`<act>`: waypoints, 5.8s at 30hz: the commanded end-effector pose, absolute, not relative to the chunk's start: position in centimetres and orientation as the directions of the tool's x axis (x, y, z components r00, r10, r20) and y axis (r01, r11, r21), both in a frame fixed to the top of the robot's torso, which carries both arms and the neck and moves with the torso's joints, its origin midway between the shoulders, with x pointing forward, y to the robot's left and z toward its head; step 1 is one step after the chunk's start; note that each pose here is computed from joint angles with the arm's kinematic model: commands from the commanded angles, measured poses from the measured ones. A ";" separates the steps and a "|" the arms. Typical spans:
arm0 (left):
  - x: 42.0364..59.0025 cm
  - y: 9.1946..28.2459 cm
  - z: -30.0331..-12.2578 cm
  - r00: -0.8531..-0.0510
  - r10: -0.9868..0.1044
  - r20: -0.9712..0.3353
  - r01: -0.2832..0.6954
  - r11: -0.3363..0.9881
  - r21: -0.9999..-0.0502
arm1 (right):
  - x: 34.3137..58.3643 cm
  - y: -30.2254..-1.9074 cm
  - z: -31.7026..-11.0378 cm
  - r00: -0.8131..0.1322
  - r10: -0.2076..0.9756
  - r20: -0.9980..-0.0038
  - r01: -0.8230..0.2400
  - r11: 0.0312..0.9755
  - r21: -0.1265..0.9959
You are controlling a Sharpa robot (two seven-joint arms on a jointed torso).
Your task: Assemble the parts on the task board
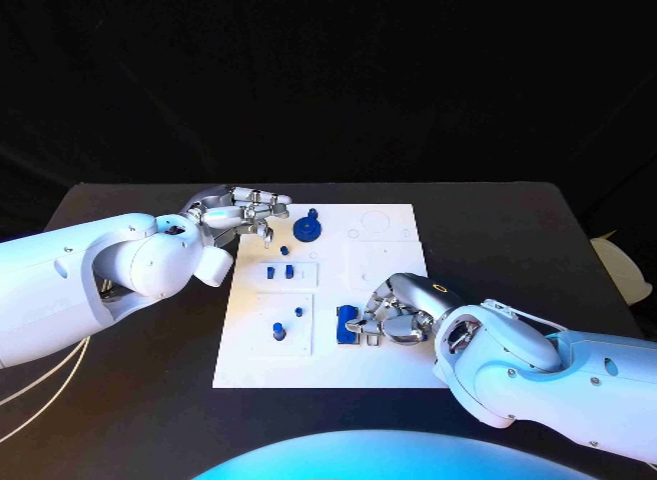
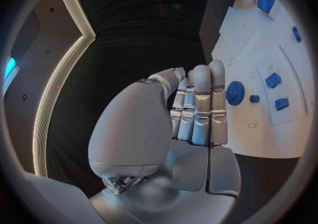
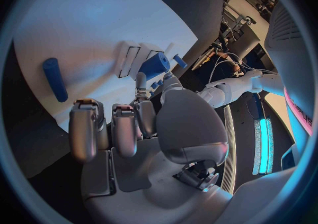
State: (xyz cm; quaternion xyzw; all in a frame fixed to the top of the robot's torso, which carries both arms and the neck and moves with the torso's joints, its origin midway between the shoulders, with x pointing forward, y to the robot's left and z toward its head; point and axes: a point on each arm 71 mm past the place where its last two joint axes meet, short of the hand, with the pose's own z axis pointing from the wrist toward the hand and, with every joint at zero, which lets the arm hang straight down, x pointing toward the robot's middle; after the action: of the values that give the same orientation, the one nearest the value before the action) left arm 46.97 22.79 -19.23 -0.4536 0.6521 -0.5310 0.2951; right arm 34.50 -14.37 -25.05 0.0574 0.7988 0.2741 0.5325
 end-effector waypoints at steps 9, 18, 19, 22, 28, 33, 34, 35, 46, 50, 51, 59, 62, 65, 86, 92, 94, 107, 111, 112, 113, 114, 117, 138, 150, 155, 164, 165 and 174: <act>46.9 22.5 -19.2 -0.433 -0.895 0.109 -0.280 0.019 -0.960 | 34.6 -14.1 -25.3 -0.437 0.339 -0.833 -0.236 0.851 0.469; 46.9 22.5 -19.2 -0.432 -0.895 0.109 -0.282 0.020 -0.959 | 34.7 -13.9 -25.4 -0.437 0.328 -0.838 -0.238 0.856 0.460; 46.9 22.5 -19.2 -0.432 -0.895 0.109 -0.282 0.020 -0.959 | 34.7 -14.0 -25.5 -0.434 0.327 -0.839 -0.237 0.857 0.457; 46.9 22.5 -19.2 -0.432 -0.895 0.109 -0.282 0.020 -0.959 | 34.8 -14.0 -25.5 -0.425 0.325 -0.845 -0.237 0.861 0.450; 46.9 22.6 -19.2 -0.431 -0.896 0.108 -0.283 0.020 -0.959 | 34.8 -14.2 -25.3 -0.407 0.327 -0.853 -0.242 0.862 0.446; 46.9 22.6 -19.2 -0.431 -0.896 0.108 -0.283 0.020 -0.959 | 34.8 -14.5 -25.1 -0.387 0.327 -0.862 -0.248 0.863 0.439; 46.9 22.6 -19.2 -0.432 -0.895 0.109 -0.283 0.020 -0.959 | 34.8 -14.5 -25.1 -0.385 0.327 -0.863 -0.248 0.864 0.438; 46.9 22.6 -19.2 -0.432 -0.895 0.109 -0.284 0.021 -0.959 | 34.8 -14.6 -25.0 -0.382 0.327 -0.864 -0.249 0.864 0.437; 46.9 22.6 -19.2 -0.432 -0.895 0.109 -0.284 0.021 -0.959 | 34.5 -14.6 -24.8 -0.375 0.332 -0.866 -0.261 0.858 0.442; 46.9 22.6 -19.2 -0.432 -0.895 0.109 -0.284 0.021 -0.959 | 34.4 -14.5 -24.7 -0.385 0.332 -0.861 -0.268 0.853 0.448; 46.9 22.6 -19.2 -0.432 -0.895 0.109 -0.284 0.021 -0.959 | 34.3 -14.5 -24.7 -0.390 0.330 -0.860 -0.270 0.852 0.450; 46.9 22.6 -19.2 -0.432 -0.895 0.109 -0.284 0.021 -0.959 | 34.2 -14.2 -25.0 -0.429 0.307 -0.850 -0.281 0.849 0.448; 46.9 22.6 -19.2 -0.432 -0.895 0.109 -0.284 0.021 -0.959 | 34.2 -14.1 -25.1 -0.435 0.301 -0.849 -0.281 0.850 0.446; 46.9 22.6 -19.2 -0.432 -0.895 0.109 -0.284 0.020 -0.959 | 34.2 -14.0 -25.1 -0.439 0.298 -0.848 -0.283 0.850 0.445; 46.9 22.7 -19.2 -0.431 -0.896 0.108 -0.285 0.021 -0.958 | 35.0 -14.1 -25.3 -0.389 0.319 -0.864 -0.264 0.860 0.436; 46.9 22.7 -19.2 -0.432 -0.895 0.109 -0.286 0.021 -0.958 | 35.0 -14.0 -25.2 -0.381 0.323 -0.867 -0.267 0.859 0.437; 46.8 22.7 -19.2 -0.432 -0.895 0.109 -0.286 0.022 -0.958 | 34.8 -14.1 -25.0 -0.376 0.325 -0.868 -0.270 0.857 0.438; 46.8 22.8 -19.2 -0.431 -0.896 0.108 -0.286 0.021 -0.958 | 35.4 -19.5 -22.7 -0.312 0.320 -0.895 -0.215 0.894 0.394; 46.8 22.8 -19.2 -0.432 -0.895 0.109 -0.285 0.021 -0.958 | 35.4 -21.9 -22.3 -0.290 0.292 -0.911 -0.185 0.917 0.353; 46.8 22.8 -19.2 -0.432 -0.895 0.109 -0.285 0.021 -0.958 | 35.4 -22.4 -22.2 -0.286 0.285 -0.915 -0.179 0.922 0.343; 46.8 22.8 -19.2 -0.432 -0.895 0.109 -0.285 0.021 -0.958 | 35.3 -22.8 -22.2 -0.283 0.277 -0.918 -0.174 0.927 0.333; 46.8 22.8 -19.2 -0.432 -0.895 0.109 -0.285 0.021 -0.958 | 35.3 -23.0 -22.2 -0.281 0.274 -0.920 -0.172 0.928 0.329; 46.8 22.8 -19.2 -0.432 -0.895 0.109 -0.284 0.021 -0.958 | 35.0 -24.0 -22.5 -0.280 0.253 -0.926 -0.159 0.939 0.305; 46.8 22.9 -19.3 -0.433 -0.895 0.109 -0.287 0.022 -0.958 | 34.3 -22.8 -25.7 -0.310 0.256 -0.916 -0.143 0.939 0.311; 46.7 23.0 -19.3 -0.434 -0.894 0.110 -0.290 0.024 -0.957 | 34.5 -22.1 -26.7 -0.344 0.224 -0.912 -0.157 0.944 0.291; 46.7 23.0 -19.3 -0.434 -0.894 0.110 -0.291 0.024 -0.956 | 34.6 -21.9 -27.0 -0.352 0.193 -0.916 -0.172 0.948 0.266; 46.7 23.0 -19.3 -0.435 -0.894 0.110 -0.294 0.025 -0.955 | 34.6 -21.4 -27.6 -0.360 0.103 -0.927 -0.224 0.955 0.193; 46.7 23.1 -19.3 -0.435 -0.894 0.110 -0.294 0.026 -0.955 | 34.6 -21.3 -27.7 -0.361 0.095 -0.928 -0.229 0.955 0.187; 46.6 23.1 -19.3 -0.437 -0.893 0.110 -0.297 0.027 -0.955 | 34.5 -20.8 -27.7 -0.359 0.032 -0.933 -0.273 0.952 0.137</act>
State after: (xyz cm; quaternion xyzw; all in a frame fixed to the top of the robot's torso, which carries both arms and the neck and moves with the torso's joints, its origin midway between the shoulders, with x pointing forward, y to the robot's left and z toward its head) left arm 46.74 23.32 -19.39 -0.4552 0.6578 -0.5260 0.2888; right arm 34.98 -20.77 -26.65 -0.0358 0.7931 0.1635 0.5857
